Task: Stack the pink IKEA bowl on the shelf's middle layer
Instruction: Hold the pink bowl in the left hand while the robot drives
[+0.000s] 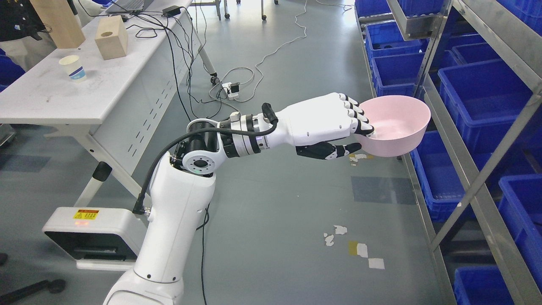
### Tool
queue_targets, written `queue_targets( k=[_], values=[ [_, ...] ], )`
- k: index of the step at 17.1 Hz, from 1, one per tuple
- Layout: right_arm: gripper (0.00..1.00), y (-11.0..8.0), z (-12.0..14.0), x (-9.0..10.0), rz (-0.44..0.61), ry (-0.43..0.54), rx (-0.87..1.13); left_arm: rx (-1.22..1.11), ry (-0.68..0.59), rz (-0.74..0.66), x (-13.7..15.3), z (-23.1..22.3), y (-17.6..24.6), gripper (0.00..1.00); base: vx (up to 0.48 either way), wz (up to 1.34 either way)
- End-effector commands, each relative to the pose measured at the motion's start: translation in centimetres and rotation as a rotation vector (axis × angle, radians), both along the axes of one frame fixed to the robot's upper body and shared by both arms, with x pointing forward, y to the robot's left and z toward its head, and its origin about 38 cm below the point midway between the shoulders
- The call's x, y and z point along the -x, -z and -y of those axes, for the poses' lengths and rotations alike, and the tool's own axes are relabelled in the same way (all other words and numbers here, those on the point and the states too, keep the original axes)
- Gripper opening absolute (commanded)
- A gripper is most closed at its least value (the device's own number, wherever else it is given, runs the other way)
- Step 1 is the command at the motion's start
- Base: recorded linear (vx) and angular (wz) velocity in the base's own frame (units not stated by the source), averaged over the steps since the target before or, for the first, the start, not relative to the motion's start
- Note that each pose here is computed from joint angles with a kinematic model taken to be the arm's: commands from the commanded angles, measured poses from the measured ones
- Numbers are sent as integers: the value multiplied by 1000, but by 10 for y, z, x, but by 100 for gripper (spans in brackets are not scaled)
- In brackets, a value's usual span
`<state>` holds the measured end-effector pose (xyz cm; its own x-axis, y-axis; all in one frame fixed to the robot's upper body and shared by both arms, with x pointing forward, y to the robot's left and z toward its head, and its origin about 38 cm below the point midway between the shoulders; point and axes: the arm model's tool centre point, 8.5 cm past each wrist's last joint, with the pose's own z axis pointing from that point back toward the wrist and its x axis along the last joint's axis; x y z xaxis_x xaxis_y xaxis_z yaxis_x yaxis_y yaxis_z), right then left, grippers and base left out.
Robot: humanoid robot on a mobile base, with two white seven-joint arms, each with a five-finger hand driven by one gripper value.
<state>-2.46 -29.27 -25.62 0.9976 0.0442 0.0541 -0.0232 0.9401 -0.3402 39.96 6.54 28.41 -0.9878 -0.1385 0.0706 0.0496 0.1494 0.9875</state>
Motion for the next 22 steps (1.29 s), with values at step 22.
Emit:
queue_targets(
  k=[22],
  values=[
    [100, -1, 11, -6, 16, -7, 17, 13, 133, 169, 4, 24, -77, 3, 300, -107]
  ],
)
